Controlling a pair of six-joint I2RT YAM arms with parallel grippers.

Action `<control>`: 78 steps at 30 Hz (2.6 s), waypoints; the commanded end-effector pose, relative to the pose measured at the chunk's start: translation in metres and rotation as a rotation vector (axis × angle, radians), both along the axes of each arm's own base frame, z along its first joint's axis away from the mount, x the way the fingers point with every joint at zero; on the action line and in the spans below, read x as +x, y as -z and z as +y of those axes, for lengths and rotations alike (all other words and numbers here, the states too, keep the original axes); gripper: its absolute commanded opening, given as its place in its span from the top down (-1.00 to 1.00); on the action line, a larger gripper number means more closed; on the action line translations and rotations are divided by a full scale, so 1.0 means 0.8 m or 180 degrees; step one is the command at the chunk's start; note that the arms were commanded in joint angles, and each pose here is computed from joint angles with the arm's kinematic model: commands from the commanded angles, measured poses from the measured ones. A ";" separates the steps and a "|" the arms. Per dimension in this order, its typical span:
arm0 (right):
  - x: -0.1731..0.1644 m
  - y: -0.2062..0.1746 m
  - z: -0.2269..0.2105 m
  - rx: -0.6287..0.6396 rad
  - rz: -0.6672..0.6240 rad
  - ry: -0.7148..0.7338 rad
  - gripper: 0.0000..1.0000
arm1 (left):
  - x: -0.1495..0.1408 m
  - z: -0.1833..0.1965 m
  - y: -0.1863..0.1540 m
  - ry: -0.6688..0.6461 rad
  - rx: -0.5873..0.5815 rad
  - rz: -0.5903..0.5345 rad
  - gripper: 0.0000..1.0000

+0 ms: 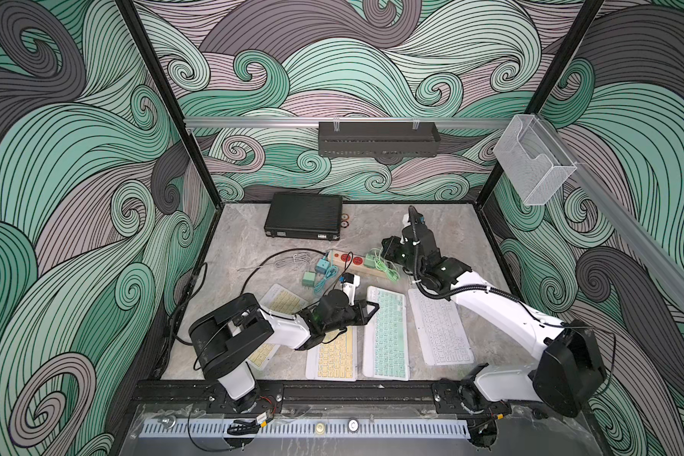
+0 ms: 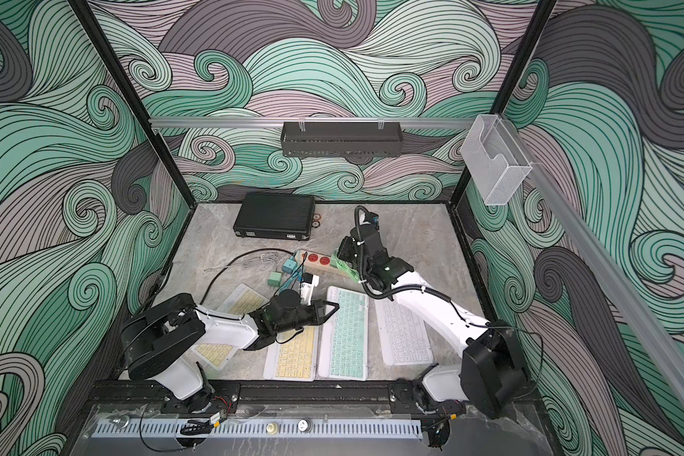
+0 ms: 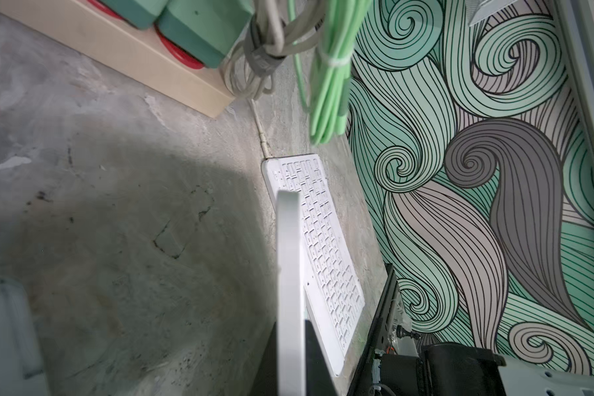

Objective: Unplug the wireless keyboard
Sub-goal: Place the keyboard at the center of the board.

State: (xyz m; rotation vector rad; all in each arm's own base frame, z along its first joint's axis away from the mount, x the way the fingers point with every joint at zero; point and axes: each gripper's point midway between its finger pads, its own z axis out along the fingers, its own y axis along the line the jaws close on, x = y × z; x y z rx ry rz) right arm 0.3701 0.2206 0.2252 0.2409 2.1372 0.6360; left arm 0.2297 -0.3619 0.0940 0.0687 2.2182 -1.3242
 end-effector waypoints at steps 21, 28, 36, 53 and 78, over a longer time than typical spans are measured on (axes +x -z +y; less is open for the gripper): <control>0.002 0.021 -0.024 -0.0135 0.0118 -0.0008 1.00 | 0.030 0.004 0.094 -0.0628 0.0397 0.0468 1.00; -0.006 0.007 -0.038 -0.0139 0.0039 0.0034 1.00 | 0.027 0.017 0.092 -0.0618 0.0611 0.0361 1.00; -0.008 0.002 -0.042 -0.0148 0.0011 0.0062 1.00 | 0.002 0.042 0.109 -0.0630 0.0720 0.0606 1.00; 0.001 0.016 -0.031 -0.0144 0.0102 -0.0018 1.00 | -0.010 0.053 0.134 -0.0585 0.1031 0.0778 0.70; -0.002 0.011 -0.029 -0.0152 0.0084 -0.0078 1.00 | 0.003 0.057 0.082 -0.0469 0.1410 0.0405 -0.11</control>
